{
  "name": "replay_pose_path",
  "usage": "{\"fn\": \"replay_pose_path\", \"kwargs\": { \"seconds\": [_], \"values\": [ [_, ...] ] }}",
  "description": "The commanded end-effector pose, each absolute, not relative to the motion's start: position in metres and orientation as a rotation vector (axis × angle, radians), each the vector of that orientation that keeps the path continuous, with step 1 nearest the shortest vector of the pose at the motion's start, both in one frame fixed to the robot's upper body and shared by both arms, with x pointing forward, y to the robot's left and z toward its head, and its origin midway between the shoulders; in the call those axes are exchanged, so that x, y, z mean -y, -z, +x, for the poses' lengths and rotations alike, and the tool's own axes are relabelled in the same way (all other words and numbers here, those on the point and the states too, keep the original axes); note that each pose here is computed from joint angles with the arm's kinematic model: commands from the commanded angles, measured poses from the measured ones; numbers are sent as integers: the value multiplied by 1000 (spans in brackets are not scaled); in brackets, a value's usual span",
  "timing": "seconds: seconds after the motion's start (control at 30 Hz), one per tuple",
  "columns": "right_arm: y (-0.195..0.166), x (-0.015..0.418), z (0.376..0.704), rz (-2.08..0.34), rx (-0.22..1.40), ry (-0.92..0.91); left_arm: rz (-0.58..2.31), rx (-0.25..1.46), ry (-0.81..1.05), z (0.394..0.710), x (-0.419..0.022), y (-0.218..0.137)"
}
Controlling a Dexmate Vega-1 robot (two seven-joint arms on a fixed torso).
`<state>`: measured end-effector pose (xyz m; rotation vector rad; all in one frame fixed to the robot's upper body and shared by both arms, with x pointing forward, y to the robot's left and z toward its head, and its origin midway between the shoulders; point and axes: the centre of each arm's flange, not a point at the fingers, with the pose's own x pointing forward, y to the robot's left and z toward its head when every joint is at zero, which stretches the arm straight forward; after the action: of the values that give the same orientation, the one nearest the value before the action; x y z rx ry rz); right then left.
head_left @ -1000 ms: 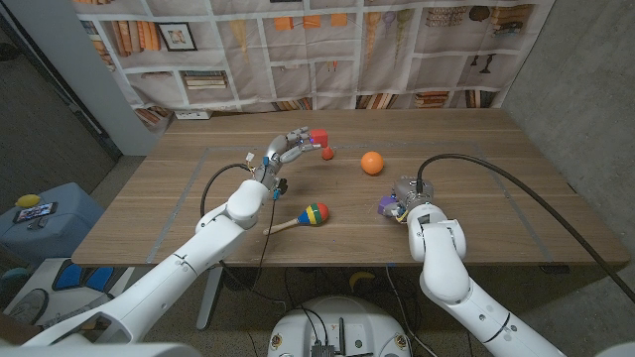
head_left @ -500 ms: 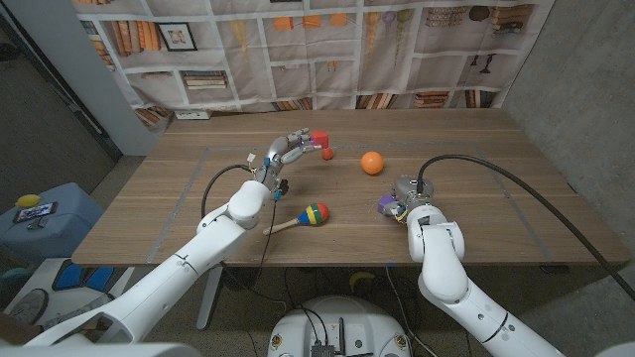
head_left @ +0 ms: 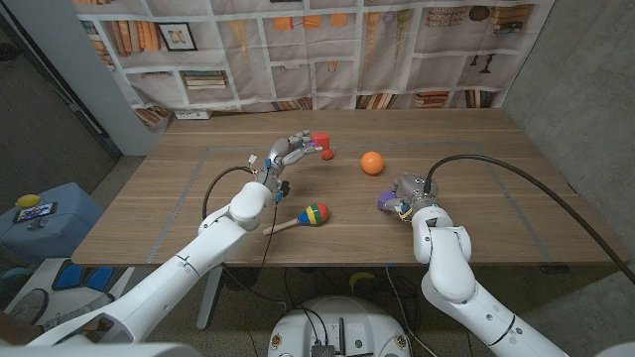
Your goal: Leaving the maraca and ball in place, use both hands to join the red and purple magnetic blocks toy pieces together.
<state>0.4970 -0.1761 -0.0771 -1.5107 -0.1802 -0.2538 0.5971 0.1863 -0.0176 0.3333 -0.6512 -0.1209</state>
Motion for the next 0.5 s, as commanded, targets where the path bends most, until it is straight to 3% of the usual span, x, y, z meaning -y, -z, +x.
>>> {"fn": "replay_pose_path", "kwargs": {
  "seconds": [0.03, 0.5],
  "values": [
    [70, 194, 494, -1369, 262, 241, 329, 639, 140, 600, -181, 17],
    [64, 218, 497, -1195, 361, 194, 334, 635, 182, 603, -173, 17]
  ]
}}
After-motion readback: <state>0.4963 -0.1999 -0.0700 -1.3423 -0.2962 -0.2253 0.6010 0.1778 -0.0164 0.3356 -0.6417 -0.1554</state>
